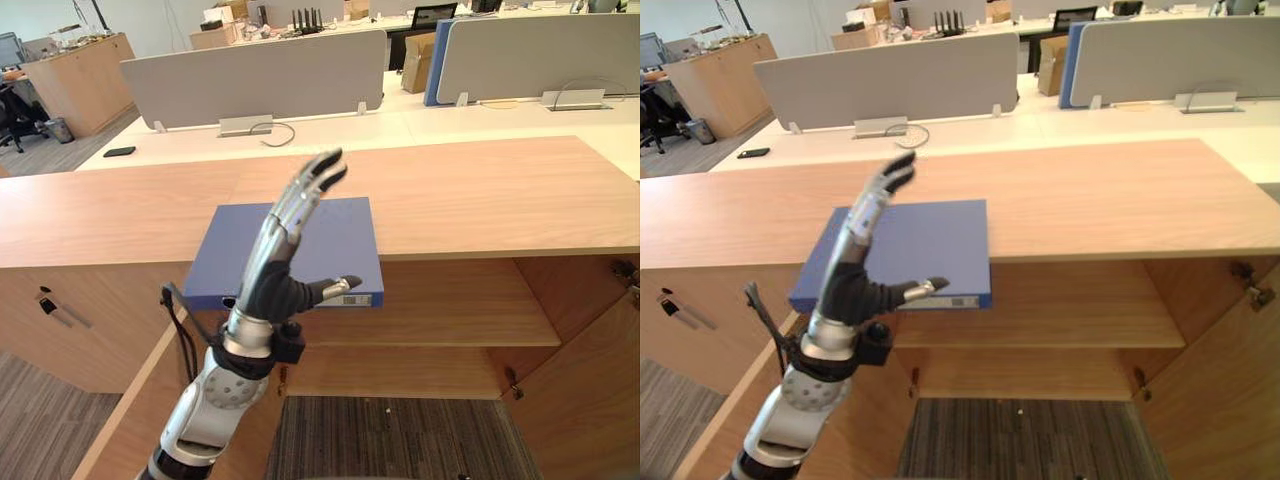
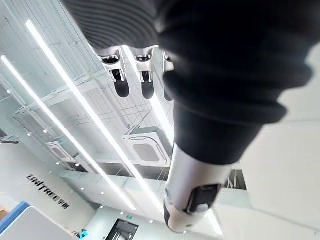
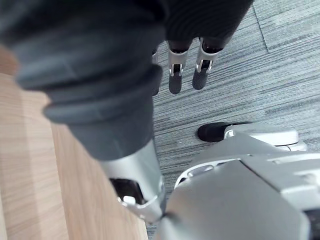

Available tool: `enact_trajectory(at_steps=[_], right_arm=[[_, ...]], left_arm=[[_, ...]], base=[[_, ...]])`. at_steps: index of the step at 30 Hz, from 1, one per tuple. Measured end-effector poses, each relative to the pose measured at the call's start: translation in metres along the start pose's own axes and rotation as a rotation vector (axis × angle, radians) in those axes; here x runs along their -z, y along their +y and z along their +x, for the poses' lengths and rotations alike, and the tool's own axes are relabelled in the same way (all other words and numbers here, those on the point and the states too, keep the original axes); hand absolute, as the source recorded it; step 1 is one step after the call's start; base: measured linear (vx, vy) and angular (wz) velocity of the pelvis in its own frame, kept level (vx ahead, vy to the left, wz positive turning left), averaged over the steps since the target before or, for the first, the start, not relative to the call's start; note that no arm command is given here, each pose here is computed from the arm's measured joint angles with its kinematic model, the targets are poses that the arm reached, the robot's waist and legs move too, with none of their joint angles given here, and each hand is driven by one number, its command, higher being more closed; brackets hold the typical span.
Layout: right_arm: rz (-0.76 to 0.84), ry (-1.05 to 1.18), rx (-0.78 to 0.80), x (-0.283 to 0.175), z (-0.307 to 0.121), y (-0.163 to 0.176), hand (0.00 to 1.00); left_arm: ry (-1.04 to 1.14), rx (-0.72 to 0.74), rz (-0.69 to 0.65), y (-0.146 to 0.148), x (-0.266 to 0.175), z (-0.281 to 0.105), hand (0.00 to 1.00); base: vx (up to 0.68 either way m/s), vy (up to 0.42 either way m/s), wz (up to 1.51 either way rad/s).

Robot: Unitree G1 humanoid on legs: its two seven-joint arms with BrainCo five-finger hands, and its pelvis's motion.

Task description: Walk over to the cabinet, pick up the folder, carry it to the office cabinet, place the folder inside the office cabinet, then close the office cabinet door

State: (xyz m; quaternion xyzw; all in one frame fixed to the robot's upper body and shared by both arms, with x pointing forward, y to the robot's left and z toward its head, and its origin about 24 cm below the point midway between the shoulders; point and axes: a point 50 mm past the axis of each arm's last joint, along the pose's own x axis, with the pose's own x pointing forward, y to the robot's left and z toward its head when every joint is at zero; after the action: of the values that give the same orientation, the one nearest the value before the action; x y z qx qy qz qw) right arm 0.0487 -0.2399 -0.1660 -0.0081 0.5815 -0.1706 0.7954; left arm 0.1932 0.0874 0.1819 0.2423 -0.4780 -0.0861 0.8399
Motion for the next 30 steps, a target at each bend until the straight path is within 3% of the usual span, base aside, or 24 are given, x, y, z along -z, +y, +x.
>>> enact_trajectory(at_steps=[11, 30], right_arm=[[-0.008, 0.000, -0.004, 0.000, 0.000, 0.002, 0.00], [0.009, -0.007, -0.001, -0.002, 0.000, -0.001, 0.00]], left_arm=[[0.100, 0.262, 0.275, -0.014, 0.042, -0.030, 0.00], [0.333, 0.290, 0.422, 0.009, 0.074, -0.067, 0.00]], base=[[0.00, 0.000, 0.00], [0.00, 0.000, 0.00]])
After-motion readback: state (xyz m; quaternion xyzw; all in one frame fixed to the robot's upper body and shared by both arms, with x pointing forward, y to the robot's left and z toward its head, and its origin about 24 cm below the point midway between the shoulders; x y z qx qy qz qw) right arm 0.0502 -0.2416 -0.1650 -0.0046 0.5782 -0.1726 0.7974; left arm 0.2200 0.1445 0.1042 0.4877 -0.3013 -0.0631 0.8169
